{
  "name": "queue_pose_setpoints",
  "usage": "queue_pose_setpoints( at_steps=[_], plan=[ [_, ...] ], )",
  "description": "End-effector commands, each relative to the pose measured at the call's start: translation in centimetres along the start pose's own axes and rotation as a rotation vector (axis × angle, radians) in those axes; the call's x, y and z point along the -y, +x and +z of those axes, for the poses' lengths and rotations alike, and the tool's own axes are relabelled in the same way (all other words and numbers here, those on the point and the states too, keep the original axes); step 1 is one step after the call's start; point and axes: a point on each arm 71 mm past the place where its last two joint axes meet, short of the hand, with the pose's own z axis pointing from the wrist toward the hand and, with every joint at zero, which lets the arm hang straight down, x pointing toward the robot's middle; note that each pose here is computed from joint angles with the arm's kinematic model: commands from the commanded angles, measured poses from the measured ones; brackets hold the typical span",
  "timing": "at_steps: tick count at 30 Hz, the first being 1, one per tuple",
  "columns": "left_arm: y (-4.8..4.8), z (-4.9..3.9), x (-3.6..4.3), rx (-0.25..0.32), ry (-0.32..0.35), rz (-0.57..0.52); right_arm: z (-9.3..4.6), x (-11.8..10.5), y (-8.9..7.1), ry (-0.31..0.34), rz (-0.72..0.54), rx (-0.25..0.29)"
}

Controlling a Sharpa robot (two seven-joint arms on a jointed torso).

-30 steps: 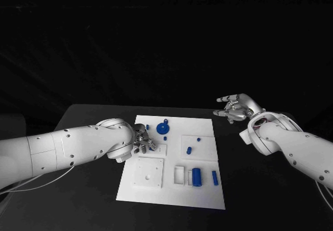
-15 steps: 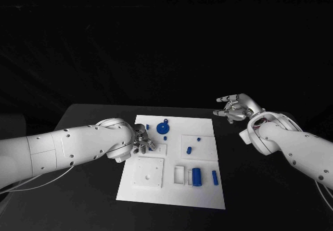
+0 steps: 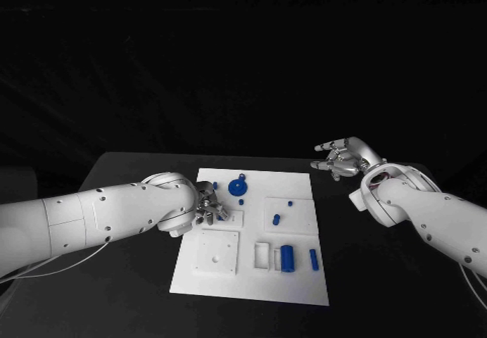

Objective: Assemble the parts on the task board

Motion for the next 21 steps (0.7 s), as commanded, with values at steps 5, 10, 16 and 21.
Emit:
queue_pose_setpoints(
  at_steps=[5,10,16,21],
  plan=[
    [0.69,0.36,0.28,-0.036,-0.01,0.031,-0.02,0.02,0.41,-0.006,-0.003,-0.019],
    [0.77,0.58,0.46,-0.053,-0.017,0.035,-0.04,0.13,0.57,-0.003,-0.002,-0.024],
    [0.78,0.82,0.59,-0.067,-0.024,0.034,-0.06,0.26,0.79,0.001,-0.001,-0.029],
    [0.73,1.05,0.72,-0.073,-0.028,0.034,-0.11,0.38,1.03,0.004,0.001,-0.034]
  ],
)
